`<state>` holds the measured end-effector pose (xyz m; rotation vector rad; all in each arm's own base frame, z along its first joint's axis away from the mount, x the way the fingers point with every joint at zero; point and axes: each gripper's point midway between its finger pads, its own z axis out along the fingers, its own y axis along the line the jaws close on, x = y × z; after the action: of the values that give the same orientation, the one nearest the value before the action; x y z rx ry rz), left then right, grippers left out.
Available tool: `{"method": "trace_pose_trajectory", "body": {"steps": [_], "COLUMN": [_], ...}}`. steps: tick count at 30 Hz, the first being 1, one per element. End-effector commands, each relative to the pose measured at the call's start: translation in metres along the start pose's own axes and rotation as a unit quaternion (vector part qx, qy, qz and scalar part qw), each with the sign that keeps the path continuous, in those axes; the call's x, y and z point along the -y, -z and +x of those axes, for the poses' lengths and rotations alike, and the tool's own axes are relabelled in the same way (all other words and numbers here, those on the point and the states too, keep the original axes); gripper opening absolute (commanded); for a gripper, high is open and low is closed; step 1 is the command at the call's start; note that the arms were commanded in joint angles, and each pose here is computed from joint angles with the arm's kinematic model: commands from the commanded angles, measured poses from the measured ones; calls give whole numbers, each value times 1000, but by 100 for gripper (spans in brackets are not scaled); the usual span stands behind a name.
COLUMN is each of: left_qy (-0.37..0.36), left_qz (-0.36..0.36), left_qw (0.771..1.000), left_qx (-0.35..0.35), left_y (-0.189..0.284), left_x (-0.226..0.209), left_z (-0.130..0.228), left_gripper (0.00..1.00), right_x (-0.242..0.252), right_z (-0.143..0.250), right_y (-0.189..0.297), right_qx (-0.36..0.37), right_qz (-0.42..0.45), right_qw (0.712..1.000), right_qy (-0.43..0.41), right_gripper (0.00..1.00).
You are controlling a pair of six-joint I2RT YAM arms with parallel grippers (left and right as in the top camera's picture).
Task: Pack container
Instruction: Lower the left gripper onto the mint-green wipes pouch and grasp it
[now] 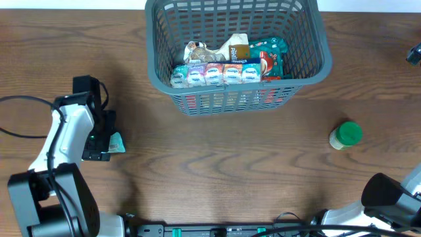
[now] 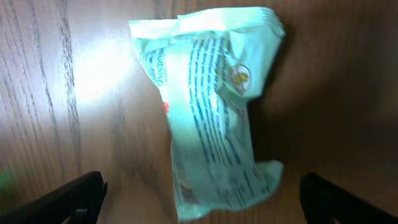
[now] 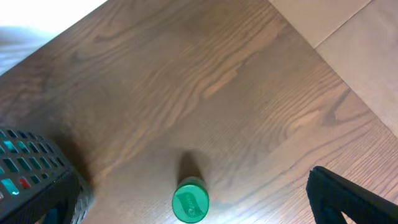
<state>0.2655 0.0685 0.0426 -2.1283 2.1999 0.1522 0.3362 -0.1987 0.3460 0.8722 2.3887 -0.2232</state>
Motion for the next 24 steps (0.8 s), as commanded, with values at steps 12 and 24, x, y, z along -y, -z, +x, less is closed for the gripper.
{"method": "trace_pose_trajectory", "body": {"steps": [12,24], "left_qy": [11,-35], "left_qz": [-59,-17], "left_qw": [998,998], "left_qx": [-11,-51], "left_y": [-54,-48], "left_x": [-4,14], "left_z": [6,15], "left_gripper": [75,6], "right_x": [-13,-13], "right_z": [3,3], "right_y": [1,1], "right_qx": [-10,-10], "right_qz": [-41,-41], "right_qw": [999,999], "right_qy": [-7,-7], "right_gripper": [99,99]}}
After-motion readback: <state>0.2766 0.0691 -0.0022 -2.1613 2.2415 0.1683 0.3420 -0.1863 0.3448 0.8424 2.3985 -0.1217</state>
